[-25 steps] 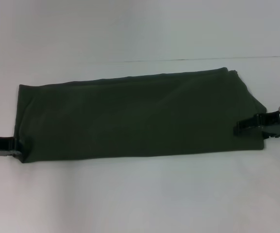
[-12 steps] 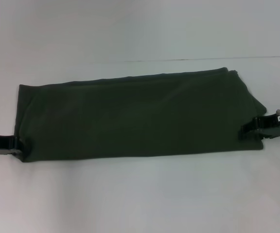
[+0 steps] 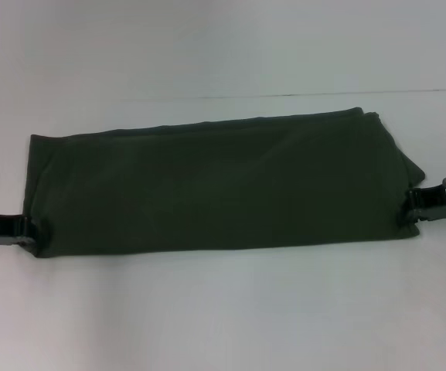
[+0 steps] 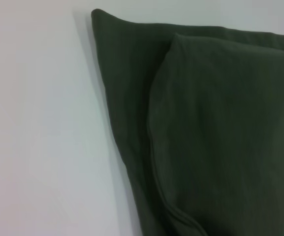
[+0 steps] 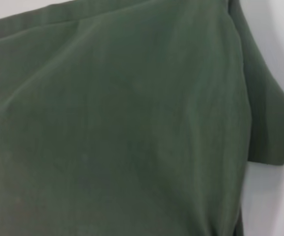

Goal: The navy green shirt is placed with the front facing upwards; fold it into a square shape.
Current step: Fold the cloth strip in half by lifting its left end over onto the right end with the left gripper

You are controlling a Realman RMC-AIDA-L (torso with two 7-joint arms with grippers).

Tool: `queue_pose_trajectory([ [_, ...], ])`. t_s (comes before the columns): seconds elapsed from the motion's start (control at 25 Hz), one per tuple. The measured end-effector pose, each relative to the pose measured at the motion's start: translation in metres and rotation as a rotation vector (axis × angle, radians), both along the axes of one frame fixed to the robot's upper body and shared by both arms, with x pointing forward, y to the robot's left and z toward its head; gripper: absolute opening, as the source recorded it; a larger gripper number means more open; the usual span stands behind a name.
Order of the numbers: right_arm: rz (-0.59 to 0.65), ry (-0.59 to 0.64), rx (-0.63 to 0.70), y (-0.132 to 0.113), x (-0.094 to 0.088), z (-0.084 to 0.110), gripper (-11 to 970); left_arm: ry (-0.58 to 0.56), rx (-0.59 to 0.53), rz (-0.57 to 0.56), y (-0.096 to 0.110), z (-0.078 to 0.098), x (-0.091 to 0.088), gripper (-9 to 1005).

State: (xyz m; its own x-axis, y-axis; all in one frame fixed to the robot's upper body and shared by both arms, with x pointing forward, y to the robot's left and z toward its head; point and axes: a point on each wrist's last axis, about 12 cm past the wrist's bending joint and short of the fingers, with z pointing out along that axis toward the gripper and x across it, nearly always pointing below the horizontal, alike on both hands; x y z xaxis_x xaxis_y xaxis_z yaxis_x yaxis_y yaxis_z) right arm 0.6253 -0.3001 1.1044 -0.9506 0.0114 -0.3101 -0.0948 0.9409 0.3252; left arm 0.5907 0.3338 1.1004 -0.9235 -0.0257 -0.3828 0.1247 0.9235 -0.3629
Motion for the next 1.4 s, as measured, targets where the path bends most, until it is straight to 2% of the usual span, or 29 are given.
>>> queue_pose_trajectory([
  [0.24, 0.014, 0.008, -0.015, -0.001, 0.0, 0.001, 36, 0.002, 0.001, -0.011, 0.0, 0.0, -0.001, 54],
  [0.8, 0.126, 0.064, 0.014, 0.005, -0.009, 0.007, 35, 0.052, -0.03, -0.06, 0.002, 0.007, -0.008, 55],
  [1.12, 0.274, 0.177, 0.064, 0.015, -0.027, 0.01, 35, 0.12, -0.069, -0.146, 0.013, 0.025, -0.02, 55],
  [1.4, 0.389, 0.267, 0.105, 0.025, -0.043, 0.01, 36, 0.2, -0.104, -0.212, 0.018, 0.03, -0.036, 56],
])
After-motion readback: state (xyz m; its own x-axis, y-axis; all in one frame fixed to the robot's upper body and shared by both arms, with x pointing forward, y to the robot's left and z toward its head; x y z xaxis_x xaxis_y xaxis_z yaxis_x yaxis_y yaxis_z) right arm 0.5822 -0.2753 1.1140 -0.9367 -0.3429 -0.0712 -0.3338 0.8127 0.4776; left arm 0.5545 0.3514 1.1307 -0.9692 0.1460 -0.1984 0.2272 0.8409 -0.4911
